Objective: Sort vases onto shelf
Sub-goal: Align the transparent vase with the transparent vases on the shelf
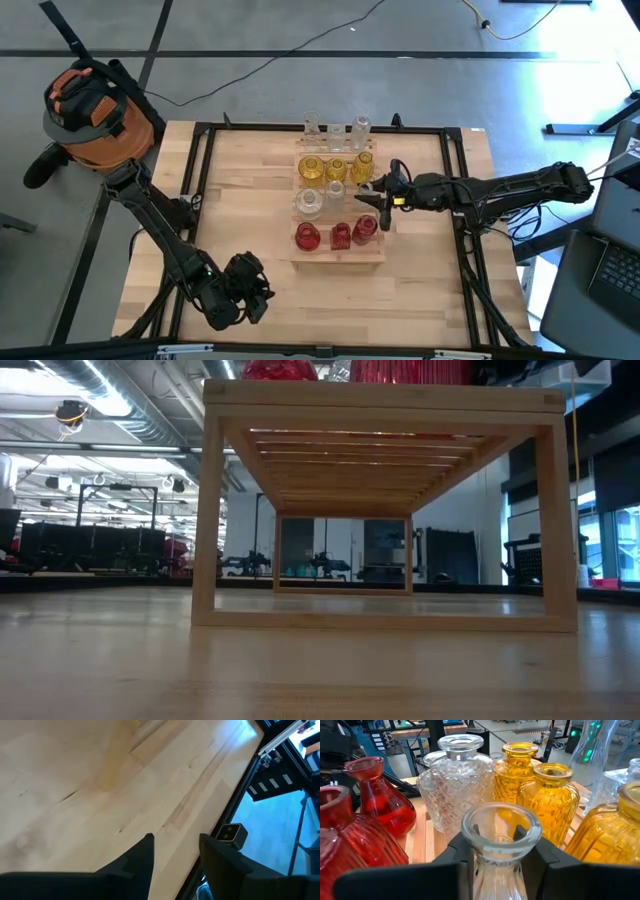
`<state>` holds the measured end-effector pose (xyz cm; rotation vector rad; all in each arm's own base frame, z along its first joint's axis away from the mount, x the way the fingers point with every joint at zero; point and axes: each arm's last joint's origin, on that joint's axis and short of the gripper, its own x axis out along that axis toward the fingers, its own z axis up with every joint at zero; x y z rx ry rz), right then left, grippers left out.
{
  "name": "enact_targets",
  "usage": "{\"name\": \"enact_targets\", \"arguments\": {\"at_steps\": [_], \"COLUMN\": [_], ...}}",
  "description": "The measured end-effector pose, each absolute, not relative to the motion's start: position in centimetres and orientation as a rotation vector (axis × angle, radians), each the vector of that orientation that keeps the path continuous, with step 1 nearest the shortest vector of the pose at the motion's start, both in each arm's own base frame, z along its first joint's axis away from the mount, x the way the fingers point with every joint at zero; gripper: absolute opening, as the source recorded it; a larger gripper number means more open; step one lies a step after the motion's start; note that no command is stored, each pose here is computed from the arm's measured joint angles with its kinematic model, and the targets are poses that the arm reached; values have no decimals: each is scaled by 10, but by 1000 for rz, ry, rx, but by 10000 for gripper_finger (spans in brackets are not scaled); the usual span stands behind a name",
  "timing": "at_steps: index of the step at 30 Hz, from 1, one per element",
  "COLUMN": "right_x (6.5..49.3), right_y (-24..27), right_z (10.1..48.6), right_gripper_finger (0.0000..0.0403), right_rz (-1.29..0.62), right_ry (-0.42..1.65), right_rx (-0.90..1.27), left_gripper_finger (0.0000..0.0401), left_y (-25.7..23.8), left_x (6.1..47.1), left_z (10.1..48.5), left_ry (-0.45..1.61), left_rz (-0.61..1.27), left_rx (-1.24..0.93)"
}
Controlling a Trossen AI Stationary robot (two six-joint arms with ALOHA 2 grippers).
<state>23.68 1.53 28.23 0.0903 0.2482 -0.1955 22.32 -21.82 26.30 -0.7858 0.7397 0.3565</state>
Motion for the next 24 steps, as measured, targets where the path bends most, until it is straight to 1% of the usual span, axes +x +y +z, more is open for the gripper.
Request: {"name": "enact_targets", "arguments": {"at_steps": [2,4,14,24], "right_x": [237,237,237,238], "right_y": [15,15,16,17], "right_z": [282,282,283,288], "right_gripper_finger": [108,118,106,129], "right_rz": [-196,-196,-160,-139], "right_ry": [249,254,248,239], "right_rx": [90,89,81,84], "left_gripper_finger": [148,148,148,148], "left_y": [-218,-218,-218,-217], "left_x": [223,223,223,224], "left_z": [263,263,263,263], "left_ry": [742,742,742,741], "left_rz": [359,359,361,366], "left_rx": [-782,-782,-785,-786]}}
